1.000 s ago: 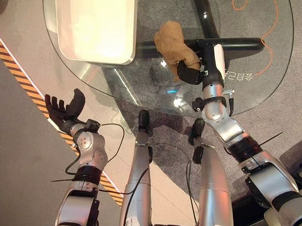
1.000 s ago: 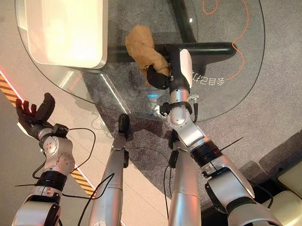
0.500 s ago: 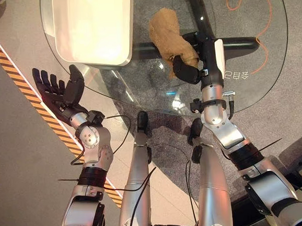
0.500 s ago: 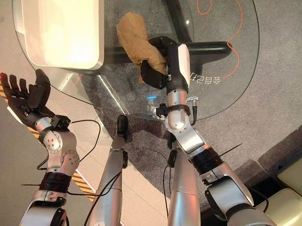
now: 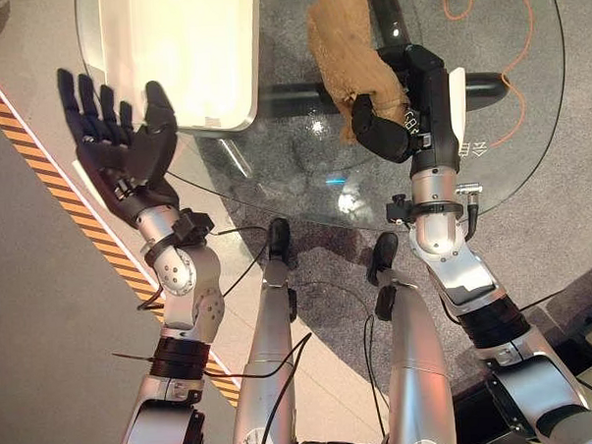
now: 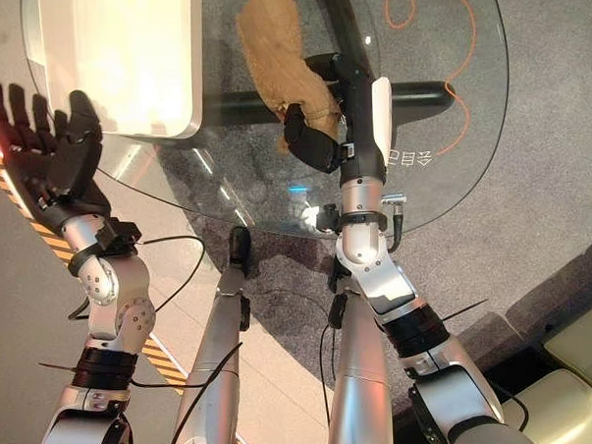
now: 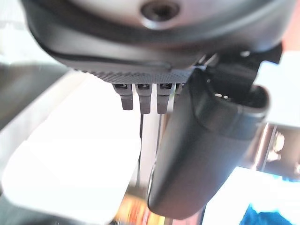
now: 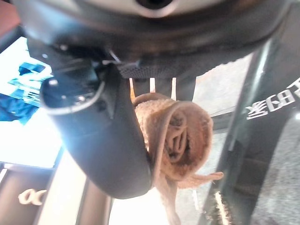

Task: Wipe the table with a cloth and put it in the basket.

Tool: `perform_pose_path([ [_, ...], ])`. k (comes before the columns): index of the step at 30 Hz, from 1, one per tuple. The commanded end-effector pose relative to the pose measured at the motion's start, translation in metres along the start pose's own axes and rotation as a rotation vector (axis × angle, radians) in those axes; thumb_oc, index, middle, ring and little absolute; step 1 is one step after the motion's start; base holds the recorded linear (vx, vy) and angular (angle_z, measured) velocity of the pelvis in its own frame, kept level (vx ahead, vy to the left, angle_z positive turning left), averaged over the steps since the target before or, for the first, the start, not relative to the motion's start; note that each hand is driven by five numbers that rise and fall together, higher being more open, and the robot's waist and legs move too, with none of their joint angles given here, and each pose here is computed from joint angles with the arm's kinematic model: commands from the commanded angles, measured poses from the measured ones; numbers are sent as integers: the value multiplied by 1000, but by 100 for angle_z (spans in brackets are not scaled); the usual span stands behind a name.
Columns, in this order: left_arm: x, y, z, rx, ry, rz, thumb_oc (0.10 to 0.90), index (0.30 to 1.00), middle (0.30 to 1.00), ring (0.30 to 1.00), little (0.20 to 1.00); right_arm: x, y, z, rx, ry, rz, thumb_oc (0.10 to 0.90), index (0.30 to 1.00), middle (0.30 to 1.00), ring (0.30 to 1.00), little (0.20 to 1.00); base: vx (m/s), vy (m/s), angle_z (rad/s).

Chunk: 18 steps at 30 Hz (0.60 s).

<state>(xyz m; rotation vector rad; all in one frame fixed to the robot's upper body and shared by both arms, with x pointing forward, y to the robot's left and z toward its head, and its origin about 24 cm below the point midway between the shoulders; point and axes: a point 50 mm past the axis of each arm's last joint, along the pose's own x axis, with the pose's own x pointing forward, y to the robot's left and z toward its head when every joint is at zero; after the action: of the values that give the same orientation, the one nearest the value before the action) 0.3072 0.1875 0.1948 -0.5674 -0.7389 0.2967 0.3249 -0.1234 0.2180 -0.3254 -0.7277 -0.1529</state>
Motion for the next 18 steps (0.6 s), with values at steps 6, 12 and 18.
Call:
perform_pose_path([
  [6, 6, -39, 39, -126, -124, -305, 800, 900, 900, 900, 900, 1, -22, 104, 246, -566, -68, 100, 300, 300, 300, 200, -3, 28, 0],
  [12, 8, -47, 32, -176, -30, -367, 800, 900, 900, 900, 900, 0, -24, 112, 282, -614, -44, 100, 300, 300, 300, 200, 0, 0, 0],
  [18, 6, -63, 23, -234, 79, -485, 800, 900, 900, 900, 900, -1, -23, 118, 309, -644, -18, 100, 300, 300, 300, 200, 0, 0, 0],
])
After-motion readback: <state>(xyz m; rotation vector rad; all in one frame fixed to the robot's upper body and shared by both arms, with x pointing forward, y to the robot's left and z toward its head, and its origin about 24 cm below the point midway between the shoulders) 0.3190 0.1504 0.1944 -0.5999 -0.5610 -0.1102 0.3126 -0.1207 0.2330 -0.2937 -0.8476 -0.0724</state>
